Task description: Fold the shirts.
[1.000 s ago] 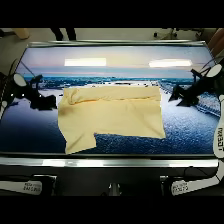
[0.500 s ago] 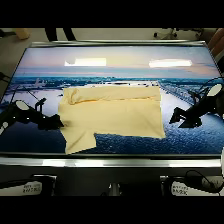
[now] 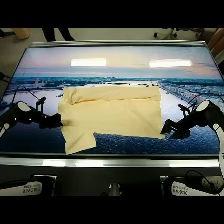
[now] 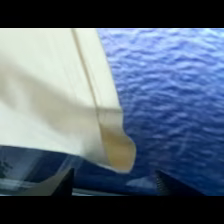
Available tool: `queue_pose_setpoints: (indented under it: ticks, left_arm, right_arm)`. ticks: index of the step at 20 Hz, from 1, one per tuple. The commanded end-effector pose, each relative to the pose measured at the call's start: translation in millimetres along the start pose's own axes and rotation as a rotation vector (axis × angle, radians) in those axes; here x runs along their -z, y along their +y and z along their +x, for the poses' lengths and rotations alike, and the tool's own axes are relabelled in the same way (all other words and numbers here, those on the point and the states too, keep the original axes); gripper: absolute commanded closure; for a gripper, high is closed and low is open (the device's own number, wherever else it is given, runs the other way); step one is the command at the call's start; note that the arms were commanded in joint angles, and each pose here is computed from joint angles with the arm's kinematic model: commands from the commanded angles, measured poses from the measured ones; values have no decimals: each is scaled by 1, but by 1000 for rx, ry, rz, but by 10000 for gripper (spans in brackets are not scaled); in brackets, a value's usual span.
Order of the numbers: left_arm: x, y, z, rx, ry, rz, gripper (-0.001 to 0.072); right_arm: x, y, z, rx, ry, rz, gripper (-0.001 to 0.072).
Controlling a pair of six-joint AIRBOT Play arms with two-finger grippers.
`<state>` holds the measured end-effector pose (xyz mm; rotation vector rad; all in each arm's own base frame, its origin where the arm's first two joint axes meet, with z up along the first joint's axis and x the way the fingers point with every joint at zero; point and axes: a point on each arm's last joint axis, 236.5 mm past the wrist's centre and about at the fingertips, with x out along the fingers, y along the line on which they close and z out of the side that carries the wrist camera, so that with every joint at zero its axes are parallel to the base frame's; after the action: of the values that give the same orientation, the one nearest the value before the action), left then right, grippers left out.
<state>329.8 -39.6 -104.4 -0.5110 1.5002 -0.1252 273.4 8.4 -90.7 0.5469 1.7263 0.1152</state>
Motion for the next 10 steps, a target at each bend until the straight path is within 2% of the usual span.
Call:
queue_pose_setpoints:
  ticks: [1,3,4,6,7,8,10]
  left_arm:
    - [1,-2,-2,5,-1,2,675]
    - [1,-4,-5,10,-6,3,676]
    - [1,-6,-6,14,-8,3,676]
    - [0,-7,-9,15,-14,6,676]
    - [0,-7,-10,15,-17,8,676]
    - [-1,-8,-12,16,-17,11,676]
    - [-9,-16,-26,23,-42,35,678]
  right_arm:
    - [-11,8,15,-59,-44,24,187]
    - [-10,7,21,-64,-19,36,192]
    - [-10,6,23,-64,-15,43,259]
    - [-10,8,28,-81,-3,68,328]
    - [-11,8,29,-84,-2,74,468]
    - [-10,6,29,-78,-1,87,688]
    - [-15,11,19,-82,-33,71,690]
